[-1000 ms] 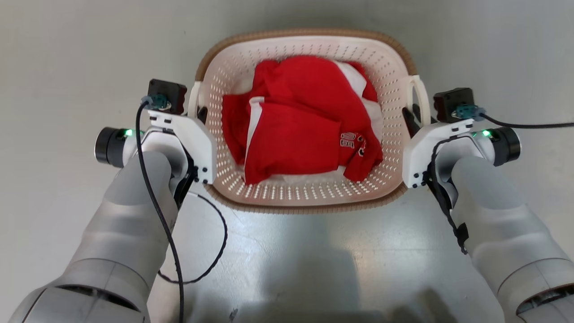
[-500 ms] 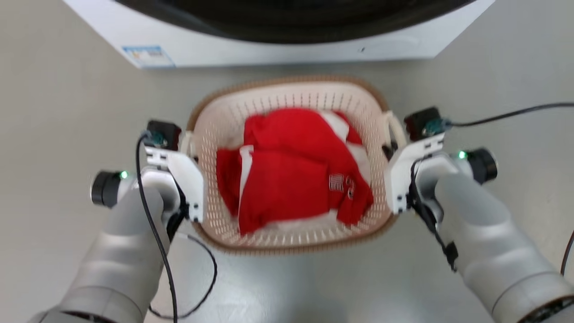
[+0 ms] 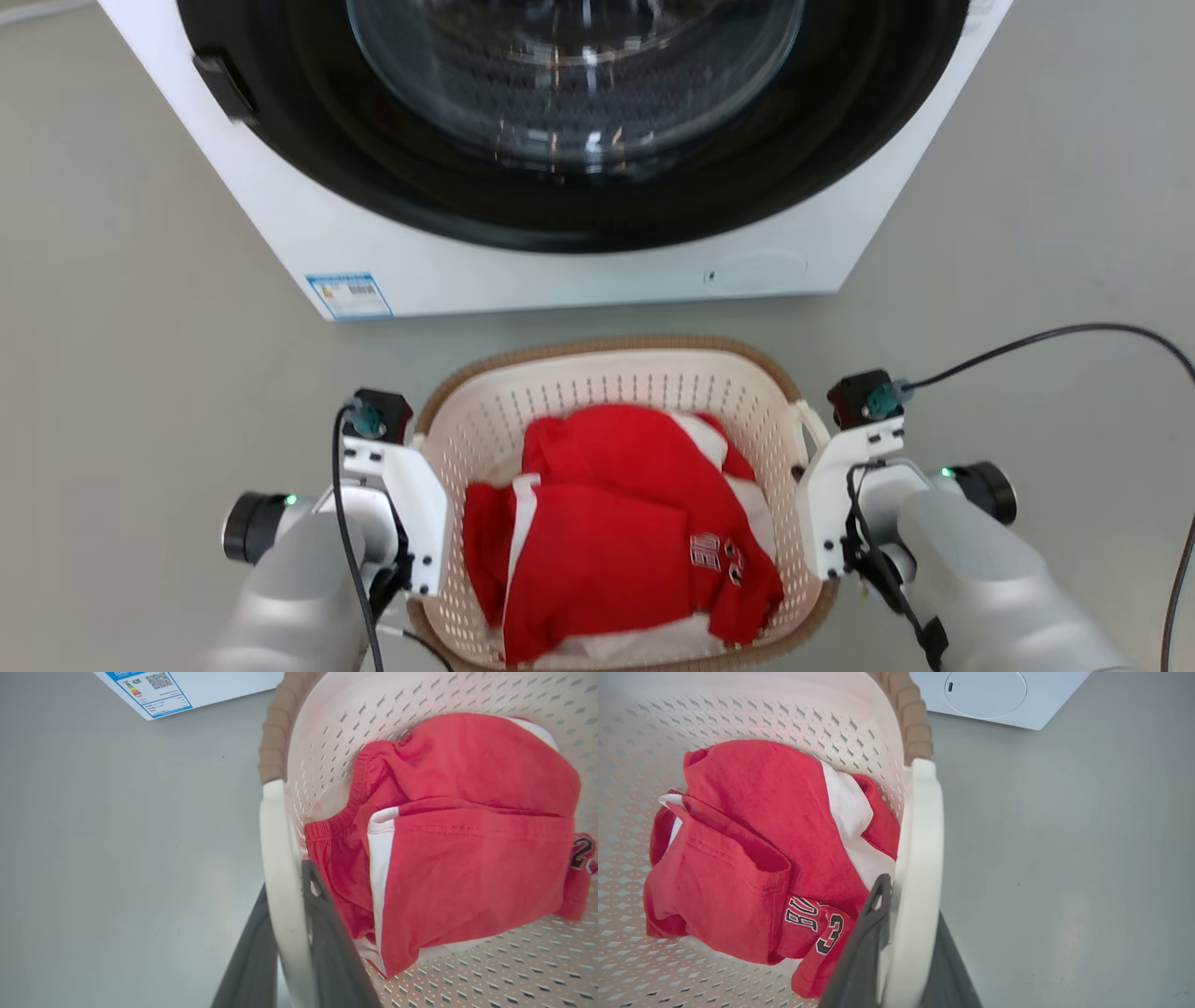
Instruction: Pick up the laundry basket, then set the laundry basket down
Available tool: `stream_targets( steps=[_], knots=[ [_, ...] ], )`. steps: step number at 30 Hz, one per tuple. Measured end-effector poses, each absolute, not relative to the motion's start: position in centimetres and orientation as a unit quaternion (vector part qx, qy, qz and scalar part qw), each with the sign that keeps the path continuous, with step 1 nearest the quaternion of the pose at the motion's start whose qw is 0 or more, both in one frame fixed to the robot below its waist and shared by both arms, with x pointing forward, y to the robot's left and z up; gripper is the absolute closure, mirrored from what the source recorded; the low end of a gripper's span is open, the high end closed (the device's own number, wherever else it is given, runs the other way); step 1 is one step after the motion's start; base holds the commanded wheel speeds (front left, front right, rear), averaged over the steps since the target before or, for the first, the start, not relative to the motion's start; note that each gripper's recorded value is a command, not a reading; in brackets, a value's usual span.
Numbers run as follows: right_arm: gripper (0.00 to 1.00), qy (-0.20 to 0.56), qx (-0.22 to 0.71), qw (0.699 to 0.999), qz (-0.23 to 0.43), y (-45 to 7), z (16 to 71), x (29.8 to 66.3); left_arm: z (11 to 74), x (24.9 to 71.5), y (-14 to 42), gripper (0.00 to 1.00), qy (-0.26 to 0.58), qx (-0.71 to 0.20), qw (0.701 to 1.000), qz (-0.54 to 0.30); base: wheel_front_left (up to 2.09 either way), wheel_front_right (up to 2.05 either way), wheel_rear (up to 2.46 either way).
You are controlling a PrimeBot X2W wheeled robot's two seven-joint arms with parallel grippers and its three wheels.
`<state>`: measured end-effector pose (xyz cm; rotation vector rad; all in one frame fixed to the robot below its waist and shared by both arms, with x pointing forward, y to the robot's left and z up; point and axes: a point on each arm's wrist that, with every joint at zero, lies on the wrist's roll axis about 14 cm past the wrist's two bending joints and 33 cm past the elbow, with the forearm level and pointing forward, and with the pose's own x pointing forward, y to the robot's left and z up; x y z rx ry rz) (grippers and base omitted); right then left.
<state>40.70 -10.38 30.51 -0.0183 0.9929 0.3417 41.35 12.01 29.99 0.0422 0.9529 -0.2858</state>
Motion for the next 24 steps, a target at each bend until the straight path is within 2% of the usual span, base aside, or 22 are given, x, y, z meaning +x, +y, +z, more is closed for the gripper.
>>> stream_targets(
  steps=[13,24],
  knots=[
    [1.0,0.447,0.006,0.879,0.163,-10.0,34.2,38.5,33.8,39.4,11.7,1.0,0.426,0.035,0.891,-0.149,0.0,0.0,0.0],
    [1.0,0.442,-0.005,0.881,0.17,-9.7,35.5,37.9,35.0,38.2,11.8,1.0,0.429,0.035,0.89,-0.152,0.0,0.0,0.0]
  ],
)
